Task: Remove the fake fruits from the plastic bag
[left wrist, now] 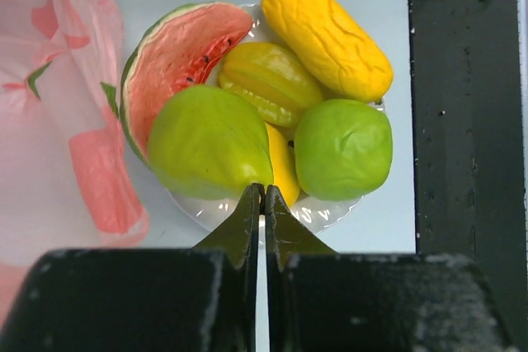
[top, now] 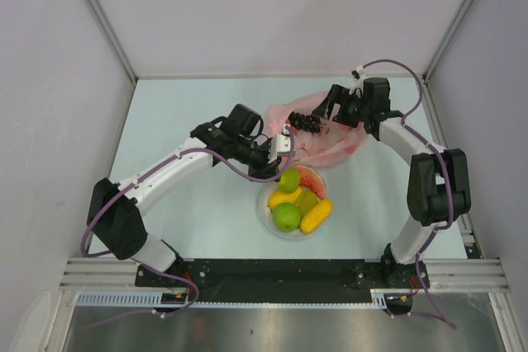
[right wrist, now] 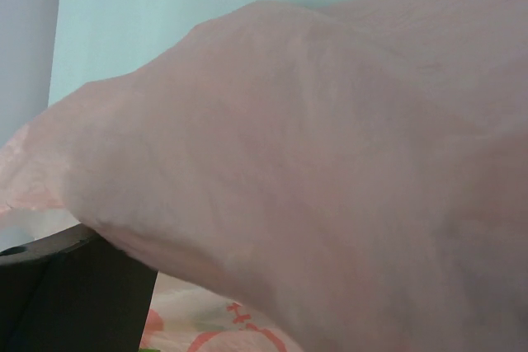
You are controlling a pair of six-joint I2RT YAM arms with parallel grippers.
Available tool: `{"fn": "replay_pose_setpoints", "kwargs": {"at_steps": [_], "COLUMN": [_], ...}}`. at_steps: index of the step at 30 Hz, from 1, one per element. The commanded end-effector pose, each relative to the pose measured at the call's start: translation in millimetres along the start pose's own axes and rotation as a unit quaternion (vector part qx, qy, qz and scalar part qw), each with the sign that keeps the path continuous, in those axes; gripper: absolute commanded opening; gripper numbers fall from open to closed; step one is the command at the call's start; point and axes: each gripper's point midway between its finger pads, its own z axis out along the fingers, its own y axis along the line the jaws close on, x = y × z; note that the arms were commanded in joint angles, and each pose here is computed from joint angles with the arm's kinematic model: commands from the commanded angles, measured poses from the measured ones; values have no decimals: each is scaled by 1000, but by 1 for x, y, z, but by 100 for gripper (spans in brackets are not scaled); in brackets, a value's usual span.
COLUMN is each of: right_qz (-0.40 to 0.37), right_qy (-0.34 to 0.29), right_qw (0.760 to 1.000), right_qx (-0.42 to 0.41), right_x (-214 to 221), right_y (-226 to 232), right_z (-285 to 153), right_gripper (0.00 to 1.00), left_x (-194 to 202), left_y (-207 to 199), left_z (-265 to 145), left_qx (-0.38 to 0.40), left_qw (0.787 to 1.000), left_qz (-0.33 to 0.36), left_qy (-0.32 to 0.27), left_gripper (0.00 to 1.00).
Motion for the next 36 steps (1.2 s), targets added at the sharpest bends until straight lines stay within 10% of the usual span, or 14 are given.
{"fn": "replay_pose_setpoints", "kwargs": {"at_steps": [1,18,36], "right_qz": [-14,2,-14], "right_qy": [1,21,13], "right_qw": [1000,1000,1000], "right_qx": [-5,0,-5], "right_x": [3,18,13], "right_y": [3,-10,-2], "right_z": [8,24,18], "right_gripper": [100,100,100], "left_x": [-21,-21,-19], "left_y": [-9,-22,-6], "left_z": [3,32,16], "left_qx": [37,114,61], "left_qw": [997,992,997], "left_qz": [43,3,0], "left_qy": [-49,-62,-49], "left_gripper": [0,0,59]}}
